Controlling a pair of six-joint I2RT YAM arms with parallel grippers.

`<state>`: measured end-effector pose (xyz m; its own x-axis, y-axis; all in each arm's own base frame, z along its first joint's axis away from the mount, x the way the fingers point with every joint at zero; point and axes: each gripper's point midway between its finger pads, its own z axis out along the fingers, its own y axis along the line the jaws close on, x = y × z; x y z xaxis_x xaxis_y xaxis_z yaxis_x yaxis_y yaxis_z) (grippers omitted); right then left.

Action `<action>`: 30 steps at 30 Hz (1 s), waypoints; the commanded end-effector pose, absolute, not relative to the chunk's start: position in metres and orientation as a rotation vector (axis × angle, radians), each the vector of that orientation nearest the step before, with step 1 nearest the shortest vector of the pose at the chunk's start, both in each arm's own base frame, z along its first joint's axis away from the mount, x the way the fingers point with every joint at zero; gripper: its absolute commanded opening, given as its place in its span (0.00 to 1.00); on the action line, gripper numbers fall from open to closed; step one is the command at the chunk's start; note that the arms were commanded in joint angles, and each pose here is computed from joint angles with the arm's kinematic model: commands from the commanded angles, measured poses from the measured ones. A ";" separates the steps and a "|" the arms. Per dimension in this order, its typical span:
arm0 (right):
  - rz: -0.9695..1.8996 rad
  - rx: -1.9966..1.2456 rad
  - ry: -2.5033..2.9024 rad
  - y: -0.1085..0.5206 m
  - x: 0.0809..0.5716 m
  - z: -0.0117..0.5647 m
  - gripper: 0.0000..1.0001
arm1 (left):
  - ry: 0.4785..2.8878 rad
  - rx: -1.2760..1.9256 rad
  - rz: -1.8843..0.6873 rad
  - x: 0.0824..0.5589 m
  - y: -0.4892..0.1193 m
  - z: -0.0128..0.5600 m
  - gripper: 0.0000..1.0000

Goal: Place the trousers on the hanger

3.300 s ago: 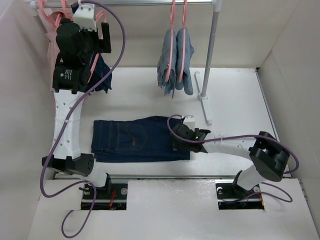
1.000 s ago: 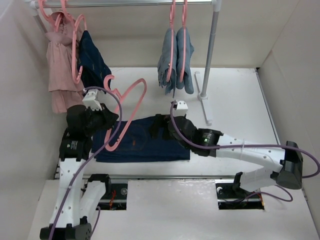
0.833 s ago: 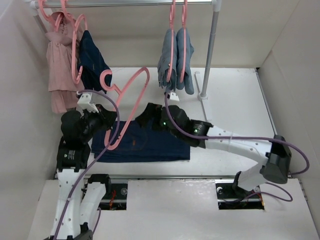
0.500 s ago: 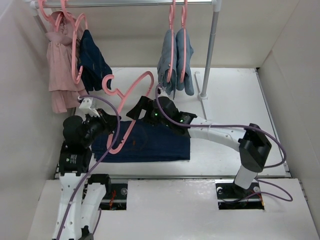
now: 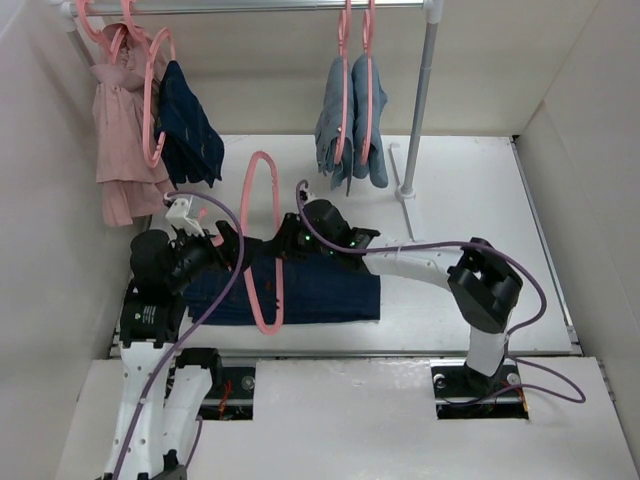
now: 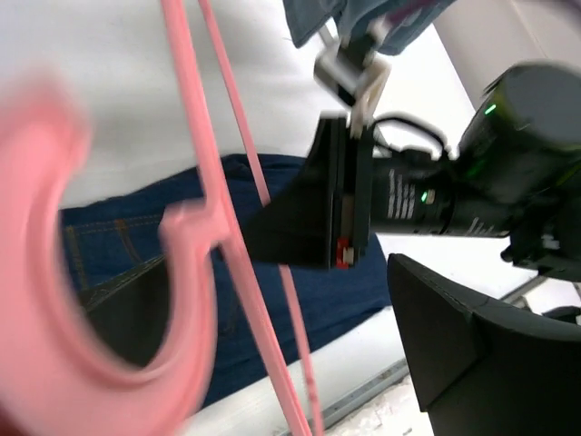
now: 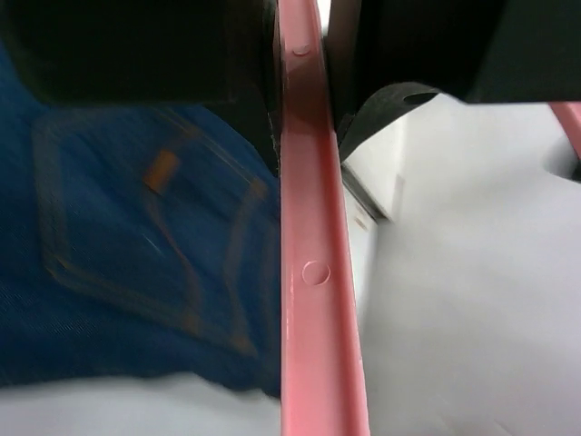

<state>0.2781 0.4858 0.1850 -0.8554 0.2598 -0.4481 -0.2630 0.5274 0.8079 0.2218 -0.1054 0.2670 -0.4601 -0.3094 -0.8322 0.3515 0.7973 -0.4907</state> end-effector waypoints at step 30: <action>1.257 -0.100 2.294 0.384 0.284 0.136 0.00 | 2.006 0.128 -0.554 0.268 -0.083 0.294 1.00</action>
